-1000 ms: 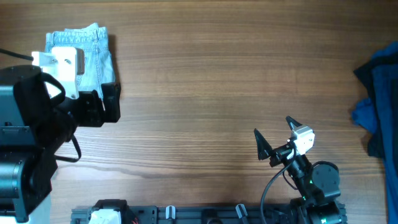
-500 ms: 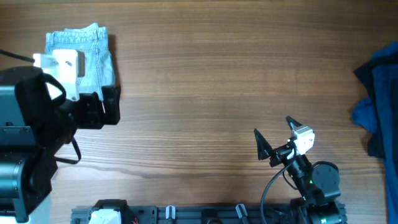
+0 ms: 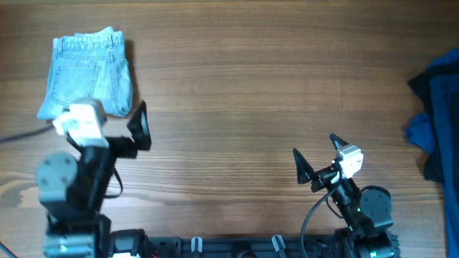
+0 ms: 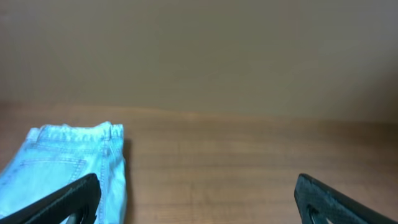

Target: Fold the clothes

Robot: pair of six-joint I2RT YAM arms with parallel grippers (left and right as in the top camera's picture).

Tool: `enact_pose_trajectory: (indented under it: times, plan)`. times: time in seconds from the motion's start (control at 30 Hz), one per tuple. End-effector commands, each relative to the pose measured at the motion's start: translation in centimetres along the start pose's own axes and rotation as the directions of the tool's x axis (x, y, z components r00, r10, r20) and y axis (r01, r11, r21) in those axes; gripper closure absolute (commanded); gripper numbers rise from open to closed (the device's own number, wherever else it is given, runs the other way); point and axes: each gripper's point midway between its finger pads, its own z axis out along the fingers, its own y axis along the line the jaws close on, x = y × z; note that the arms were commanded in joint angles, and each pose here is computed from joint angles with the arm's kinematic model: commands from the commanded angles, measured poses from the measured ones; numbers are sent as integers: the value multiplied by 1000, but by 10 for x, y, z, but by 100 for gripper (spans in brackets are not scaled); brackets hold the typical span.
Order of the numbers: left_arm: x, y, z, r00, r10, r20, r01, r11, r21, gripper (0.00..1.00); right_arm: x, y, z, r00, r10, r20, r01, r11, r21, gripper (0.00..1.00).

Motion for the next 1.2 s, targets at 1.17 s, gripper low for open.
enact_pose_trajectory:
  times: [1.17]
  plan:
    - [156,15,4,997,-8,75,4,999,52,0,-6,2,-1,1000,7,18,-6,1000,-10,0]
